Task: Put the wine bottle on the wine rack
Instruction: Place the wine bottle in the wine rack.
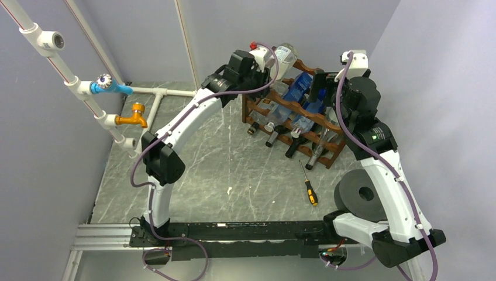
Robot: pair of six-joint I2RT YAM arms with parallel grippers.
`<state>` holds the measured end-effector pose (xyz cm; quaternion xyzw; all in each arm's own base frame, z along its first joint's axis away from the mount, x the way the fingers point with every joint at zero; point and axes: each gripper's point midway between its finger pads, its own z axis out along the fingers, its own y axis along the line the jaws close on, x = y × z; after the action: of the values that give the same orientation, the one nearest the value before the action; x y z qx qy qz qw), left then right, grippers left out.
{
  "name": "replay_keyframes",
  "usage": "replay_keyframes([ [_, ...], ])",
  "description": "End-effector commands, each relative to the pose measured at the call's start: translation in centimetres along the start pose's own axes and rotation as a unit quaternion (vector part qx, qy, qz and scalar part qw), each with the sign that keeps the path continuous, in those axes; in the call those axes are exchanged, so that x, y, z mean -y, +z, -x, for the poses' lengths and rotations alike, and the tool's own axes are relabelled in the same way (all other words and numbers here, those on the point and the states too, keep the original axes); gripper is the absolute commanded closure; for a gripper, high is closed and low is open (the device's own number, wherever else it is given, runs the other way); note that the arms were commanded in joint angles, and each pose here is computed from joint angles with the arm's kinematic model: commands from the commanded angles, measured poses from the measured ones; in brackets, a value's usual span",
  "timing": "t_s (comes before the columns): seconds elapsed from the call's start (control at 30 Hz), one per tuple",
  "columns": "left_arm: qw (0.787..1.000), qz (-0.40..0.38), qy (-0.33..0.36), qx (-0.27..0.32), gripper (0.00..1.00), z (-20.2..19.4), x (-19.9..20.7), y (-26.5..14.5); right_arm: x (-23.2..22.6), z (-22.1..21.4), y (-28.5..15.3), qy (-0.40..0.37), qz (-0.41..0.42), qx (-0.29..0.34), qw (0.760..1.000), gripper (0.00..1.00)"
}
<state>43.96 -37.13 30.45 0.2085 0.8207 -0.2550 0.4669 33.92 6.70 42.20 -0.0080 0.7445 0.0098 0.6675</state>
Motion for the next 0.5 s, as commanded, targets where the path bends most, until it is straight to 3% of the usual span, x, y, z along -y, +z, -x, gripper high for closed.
replay_keyframes([
  [0.0, 0.958, -0.032, 0.043, 0.282, 1.00, 16.3, 3.0, -6.2, 0.9, 1.5, -0.7, 0.001, -0.017, 0.029, 0.999, 0.01],
  [0.47, 0.943, -0.020, 0.050, 0.327, 1.00, 17.4, 2.1, -2.8, 1.2, 0.9, -0.6, -0.004, -0.022, 0.033, 0.999, 0.01],
])
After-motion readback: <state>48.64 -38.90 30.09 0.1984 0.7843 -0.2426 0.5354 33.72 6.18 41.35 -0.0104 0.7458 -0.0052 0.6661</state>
